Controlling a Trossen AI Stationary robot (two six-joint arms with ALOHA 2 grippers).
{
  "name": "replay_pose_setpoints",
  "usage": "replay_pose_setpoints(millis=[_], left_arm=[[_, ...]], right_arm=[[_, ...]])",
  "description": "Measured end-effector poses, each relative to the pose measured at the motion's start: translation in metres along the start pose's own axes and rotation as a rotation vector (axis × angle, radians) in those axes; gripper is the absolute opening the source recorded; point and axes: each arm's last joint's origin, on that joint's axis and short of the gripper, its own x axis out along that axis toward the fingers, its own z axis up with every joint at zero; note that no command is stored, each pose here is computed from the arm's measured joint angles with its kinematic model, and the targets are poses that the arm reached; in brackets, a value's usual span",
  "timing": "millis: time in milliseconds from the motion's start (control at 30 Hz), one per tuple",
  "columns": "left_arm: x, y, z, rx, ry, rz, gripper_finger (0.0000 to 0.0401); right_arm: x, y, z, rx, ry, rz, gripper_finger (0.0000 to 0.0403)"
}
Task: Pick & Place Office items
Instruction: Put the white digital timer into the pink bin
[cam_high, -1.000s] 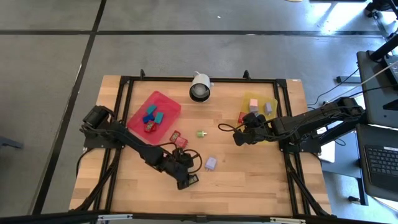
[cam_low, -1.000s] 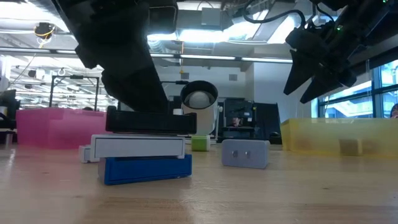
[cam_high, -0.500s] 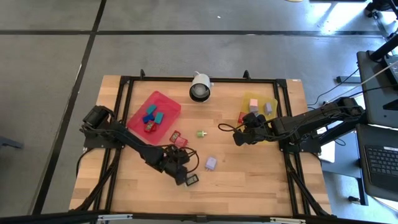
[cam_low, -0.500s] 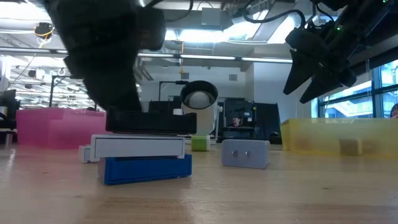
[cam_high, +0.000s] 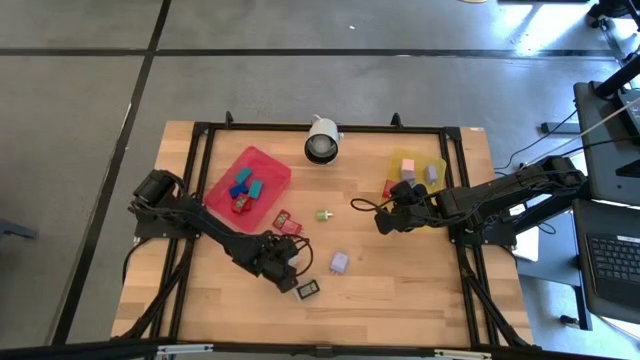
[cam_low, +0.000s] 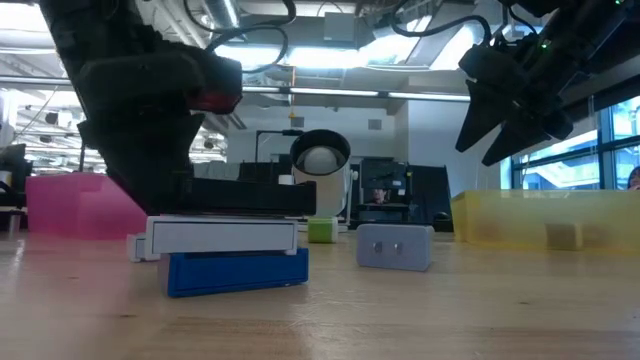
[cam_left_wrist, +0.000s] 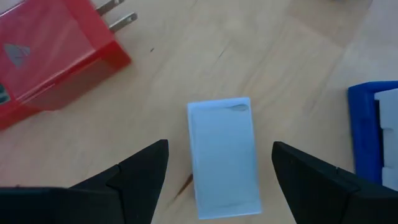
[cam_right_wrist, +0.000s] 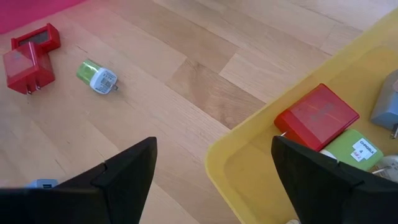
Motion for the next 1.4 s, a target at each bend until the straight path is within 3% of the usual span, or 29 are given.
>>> replay_pose_setpoints(millis=[533, 933, 1400], left_arm=[[0.007, 0.011, -0.008, 0.016, -0.020, 0.063, 0.0273], [0.007, 0.011, -0.008, 0.029, -0.020, 0.060, 0.0151], [0.004, 0.005, -0.003, 0.037, -0.056, -0.004, 0.0160]], right_arm=[[0.000, 0.000, 0.000, 0.000, 0.000, 0.000, 0.0318], [0.000, 0.000, 0.000, 0.000, 0.000, 0.000, 0.0318], [0.000, 0.000, 0.000, 0.000, 0.000, 0.000, 0.0318]])
